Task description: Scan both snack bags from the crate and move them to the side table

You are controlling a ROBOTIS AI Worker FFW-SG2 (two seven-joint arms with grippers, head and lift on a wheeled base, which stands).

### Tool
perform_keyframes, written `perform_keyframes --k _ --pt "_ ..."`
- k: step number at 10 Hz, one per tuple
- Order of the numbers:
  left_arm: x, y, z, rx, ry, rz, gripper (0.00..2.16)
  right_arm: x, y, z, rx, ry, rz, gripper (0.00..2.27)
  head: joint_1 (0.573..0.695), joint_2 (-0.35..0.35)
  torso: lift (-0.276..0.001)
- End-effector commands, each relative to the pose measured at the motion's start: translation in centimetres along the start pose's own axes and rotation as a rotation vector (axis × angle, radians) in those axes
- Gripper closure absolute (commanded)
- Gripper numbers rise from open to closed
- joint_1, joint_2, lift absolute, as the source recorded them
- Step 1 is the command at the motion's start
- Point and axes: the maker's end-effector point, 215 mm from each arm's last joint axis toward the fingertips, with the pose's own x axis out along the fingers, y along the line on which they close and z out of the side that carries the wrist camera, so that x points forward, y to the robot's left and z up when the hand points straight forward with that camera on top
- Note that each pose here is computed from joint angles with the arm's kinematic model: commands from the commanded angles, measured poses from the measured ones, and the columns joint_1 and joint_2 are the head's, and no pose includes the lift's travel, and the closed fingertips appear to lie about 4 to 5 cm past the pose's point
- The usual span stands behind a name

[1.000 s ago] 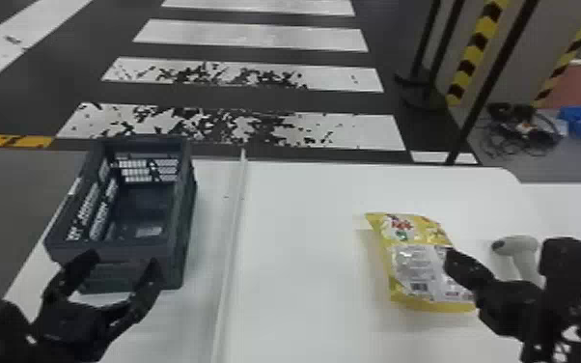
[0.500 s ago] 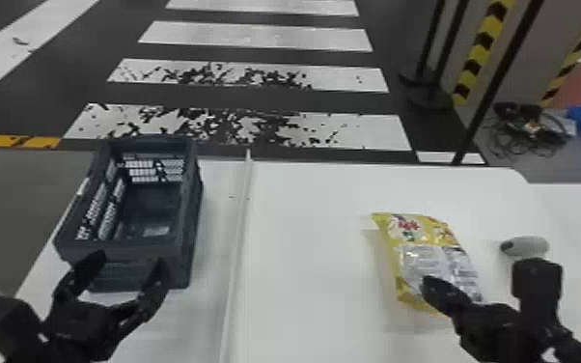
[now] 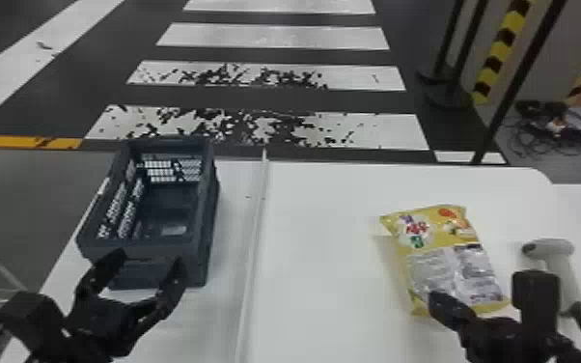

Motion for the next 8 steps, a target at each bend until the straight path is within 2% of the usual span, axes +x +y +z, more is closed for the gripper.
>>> perform_keyframes --k 1,5,6,8 --pt "0.1 0.0 0.0 0.0 -0.001 -0.001 0.04 0.0 0.1 -1.0 0.008 0.017 0.003 2.2 0.695 0.017 -0.099" --pt "0.0 0.0 -0.1 0.0 0.002 0.0 0.04 0.6 0.8 -3.6 0.017 0.056 0.019 2.2 0.695 0.024 -0.099" --pt "0.0 0.0 -0.1 0.0 0.002 0.0 0.04 0.5 0.9 -3.5 0.012 0.049 0.019 2.2 0.695 0.027 -0.099" --pt "0.0 0.0 -0.1 0.0 0.001 0.0 0.04 -0.8 0.2 0.2 -0.004 -0.007 0.0 2.2 0.695 0.03 -0.099"
